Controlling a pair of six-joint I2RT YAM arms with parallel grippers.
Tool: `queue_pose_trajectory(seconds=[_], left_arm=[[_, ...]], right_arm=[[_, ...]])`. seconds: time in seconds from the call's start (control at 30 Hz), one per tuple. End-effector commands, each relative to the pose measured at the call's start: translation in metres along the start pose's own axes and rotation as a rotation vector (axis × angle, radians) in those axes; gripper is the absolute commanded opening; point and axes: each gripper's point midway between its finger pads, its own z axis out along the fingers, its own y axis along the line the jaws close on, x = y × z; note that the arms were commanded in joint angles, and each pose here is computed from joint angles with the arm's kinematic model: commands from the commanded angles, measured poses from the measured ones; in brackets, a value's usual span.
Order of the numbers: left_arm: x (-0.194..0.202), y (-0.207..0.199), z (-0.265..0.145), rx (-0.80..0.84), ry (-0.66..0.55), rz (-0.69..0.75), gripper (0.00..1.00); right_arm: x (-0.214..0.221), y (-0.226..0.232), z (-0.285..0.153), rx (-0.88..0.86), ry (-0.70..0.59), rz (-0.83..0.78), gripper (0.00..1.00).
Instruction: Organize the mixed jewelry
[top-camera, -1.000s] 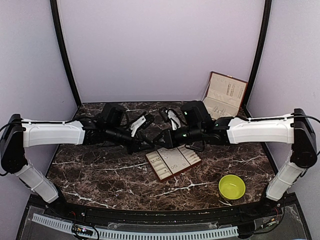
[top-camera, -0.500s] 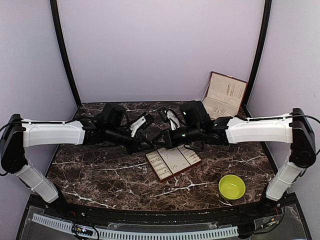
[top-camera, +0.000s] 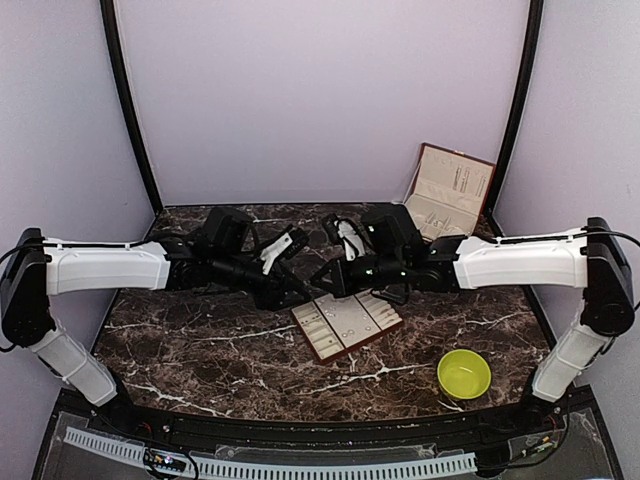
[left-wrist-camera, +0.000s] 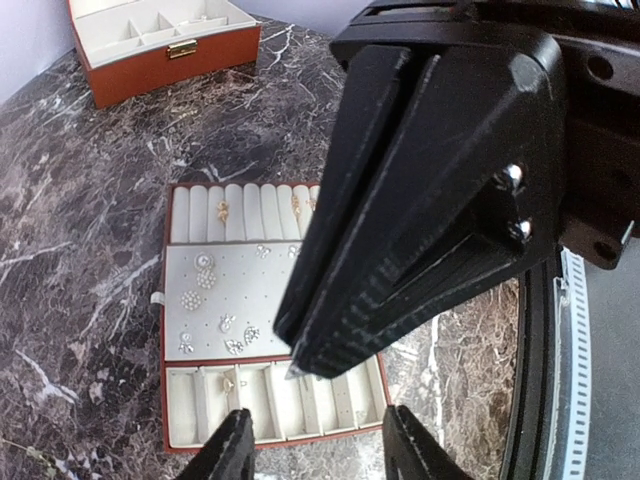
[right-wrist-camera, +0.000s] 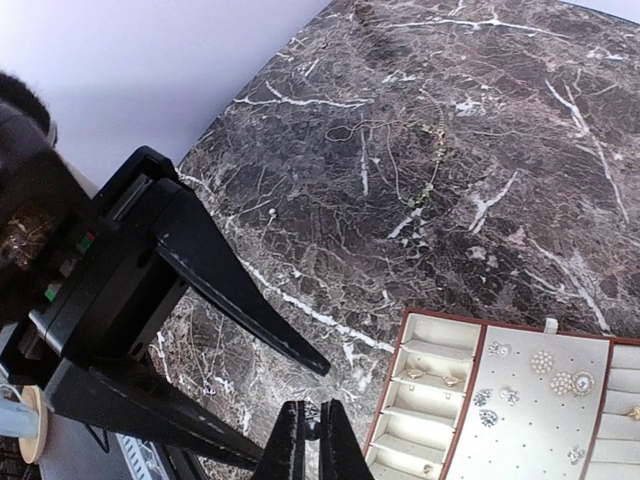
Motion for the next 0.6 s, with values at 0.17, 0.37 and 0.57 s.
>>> queue_pose_trajectory(seconds=[0.17,0.37,0.57], left_arm=[[-0.016,-0.001,-0.016,-0.025,-0.056,0.011,0.56],[-0.030,0.036,-0.041,-0.123,-0.129,-0.064,0.57],[-0.035,0.078,-0.070,-0.259,-0.176,-0.144,0.57]], right_arm=[[-0.001,-0.038,-0.031,0.108,-0.064,0.006,0.03],[0.025,-0.064,-0.044,0.176,-0.046,-0.020,0.03],[0.054,-0.080,-0.048,0.217,-0.009,-0.054,0.03]])
